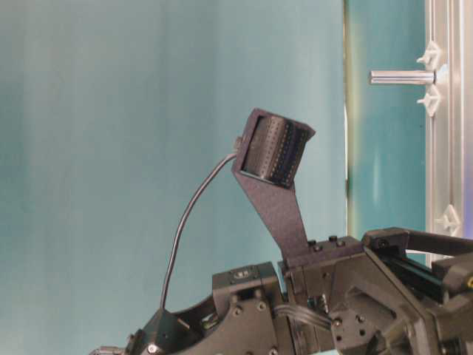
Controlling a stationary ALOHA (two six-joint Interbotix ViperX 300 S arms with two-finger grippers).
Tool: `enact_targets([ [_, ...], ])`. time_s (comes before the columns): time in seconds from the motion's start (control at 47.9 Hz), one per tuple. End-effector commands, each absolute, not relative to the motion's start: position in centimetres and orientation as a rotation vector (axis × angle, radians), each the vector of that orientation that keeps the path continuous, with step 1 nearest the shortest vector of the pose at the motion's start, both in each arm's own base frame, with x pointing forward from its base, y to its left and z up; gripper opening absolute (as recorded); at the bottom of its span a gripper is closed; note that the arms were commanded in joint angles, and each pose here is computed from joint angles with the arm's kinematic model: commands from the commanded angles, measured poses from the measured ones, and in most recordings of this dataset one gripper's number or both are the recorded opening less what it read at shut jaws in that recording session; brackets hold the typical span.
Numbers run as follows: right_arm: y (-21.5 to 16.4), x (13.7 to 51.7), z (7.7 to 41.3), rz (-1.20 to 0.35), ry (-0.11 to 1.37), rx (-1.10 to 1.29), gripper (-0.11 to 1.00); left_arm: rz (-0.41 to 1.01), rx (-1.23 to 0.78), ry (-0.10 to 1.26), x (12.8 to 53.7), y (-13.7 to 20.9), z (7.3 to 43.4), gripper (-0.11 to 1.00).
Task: Insert the large gear onto the shaft.
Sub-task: 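Close the left gripper on the blue gear's hub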
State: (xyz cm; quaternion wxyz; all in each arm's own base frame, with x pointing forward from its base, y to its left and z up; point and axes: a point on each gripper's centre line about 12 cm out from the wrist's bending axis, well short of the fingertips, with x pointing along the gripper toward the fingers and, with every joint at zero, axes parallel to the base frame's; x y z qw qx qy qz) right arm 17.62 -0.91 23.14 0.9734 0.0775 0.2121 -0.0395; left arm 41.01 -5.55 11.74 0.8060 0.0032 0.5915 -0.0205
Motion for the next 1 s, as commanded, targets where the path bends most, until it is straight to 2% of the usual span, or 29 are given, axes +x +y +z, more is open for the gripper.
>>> enact_targets([
  [0.0, -0.9, 17.8, 23.4, -0.082, 0.42, 0.17, 0.05, -0.042, 0.006, 1.271, 41.0, -5.7, 11.5, 0.9],
  [0.125, -0.9, 17.8, 23.4, -0.082, 0.422, 0.17, 0.05, -0.042, 0.005, 1.263, 41.1, -5.7, 11.7, 0.77],
  [0.563, -0.9, 17.8, 23.4, -0.082, 0.422, 0.17, 0.05, -0.04, -0.002, 1.252, 41.3, -5.7, 12.2, 0.77],
  [0.981, -0.9, 17.8, 23.4, -0.082, 0.422, 0.17, 0.05, -0.048, 0.005, 1.211, 42.0, -5.8, 15.7, 0.77],
])
